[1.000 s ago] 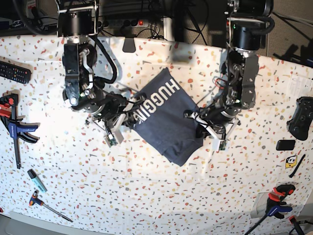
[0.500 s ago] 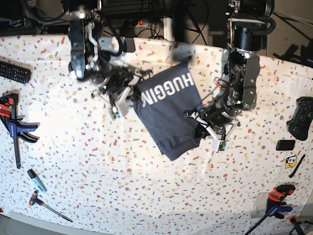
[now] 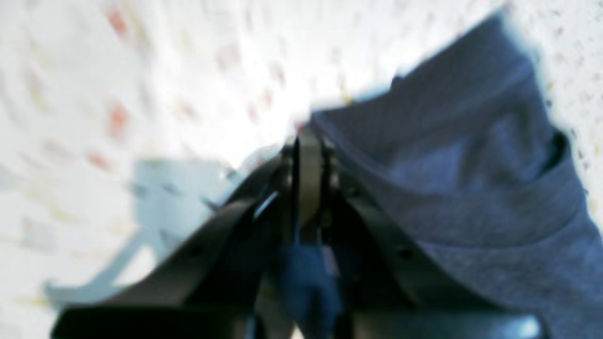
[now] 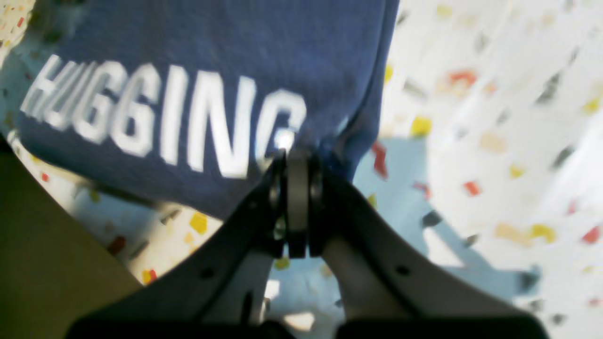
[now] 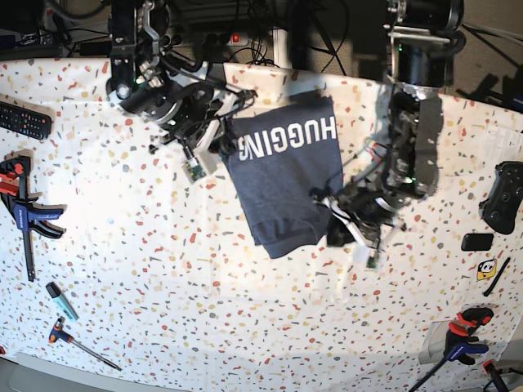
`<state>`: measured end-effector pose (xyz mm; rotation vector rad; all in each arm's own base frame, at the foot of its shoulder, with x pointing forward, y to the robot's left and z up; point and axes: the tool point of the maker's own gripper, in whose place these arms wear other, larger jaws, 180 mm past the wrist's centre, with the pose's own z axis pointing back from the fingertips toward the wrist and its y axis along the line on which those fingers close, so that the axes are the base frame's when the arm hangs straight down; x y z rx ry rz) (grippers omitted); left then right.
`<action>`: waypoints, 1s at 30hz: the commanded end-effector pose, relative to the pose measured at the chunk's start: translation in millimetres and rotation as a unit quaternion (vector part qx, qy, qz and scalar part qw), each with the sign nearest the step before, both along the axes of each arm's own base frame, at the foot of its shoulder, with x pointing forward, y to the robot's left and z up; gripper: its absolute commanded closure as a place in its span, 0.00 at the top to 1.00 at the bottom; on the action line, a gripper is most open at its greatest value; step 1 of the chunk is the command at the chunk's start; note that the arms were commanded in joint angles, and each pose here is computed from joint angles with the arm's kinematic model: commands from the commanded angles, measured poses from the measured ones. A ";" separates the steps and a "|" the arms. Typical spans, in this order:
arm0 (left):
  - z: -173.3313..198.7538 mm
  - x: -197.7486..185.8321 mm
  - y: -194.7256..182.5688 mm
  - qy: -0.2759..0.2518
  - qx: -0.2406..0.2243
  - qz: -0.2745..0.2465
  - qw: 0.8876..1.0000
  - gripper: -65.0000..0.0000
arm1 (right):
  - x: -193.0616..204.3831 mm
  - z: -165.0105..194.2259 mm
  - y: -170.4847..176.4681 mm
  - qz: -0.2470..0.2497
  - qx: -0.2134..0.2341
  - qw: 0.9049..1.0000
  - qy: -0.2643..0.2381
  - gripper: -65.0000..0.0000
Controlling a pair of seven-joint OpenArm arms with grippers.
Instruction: Fold the T-shirt properly
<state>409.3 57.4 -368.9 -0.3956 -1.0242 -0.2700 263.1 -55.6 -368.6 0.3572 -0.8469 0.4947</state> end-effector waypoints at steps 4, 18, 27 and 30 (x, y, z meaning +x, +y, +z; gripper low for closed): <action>37.7 8.3 31.2 -0.036 -0.007 0.025 0.999 0.00 | 15.8 33.0 -24.1 -0.035 0.008 0.998 -0.046 0.00; 8.4 -89.7 144.8 0.080 0.056 0.075 0.992 0.00 | -52.1 43.6 -140.2 -0.192 -0.025 0.981 0.018 0.00; 1.4 -182.0 201.8 0.132 0.050 0.138 0.980 0.00 | -140.5 31.2 -163.0 -0.238 0.003 0.966 0.104 0.00; 4.8 -216.9 200.4 0.147 0.023 0.117 0.982 0.00 | -172.3 21.6 -160.2 -0.249 0.002 0.958 0.142 0.00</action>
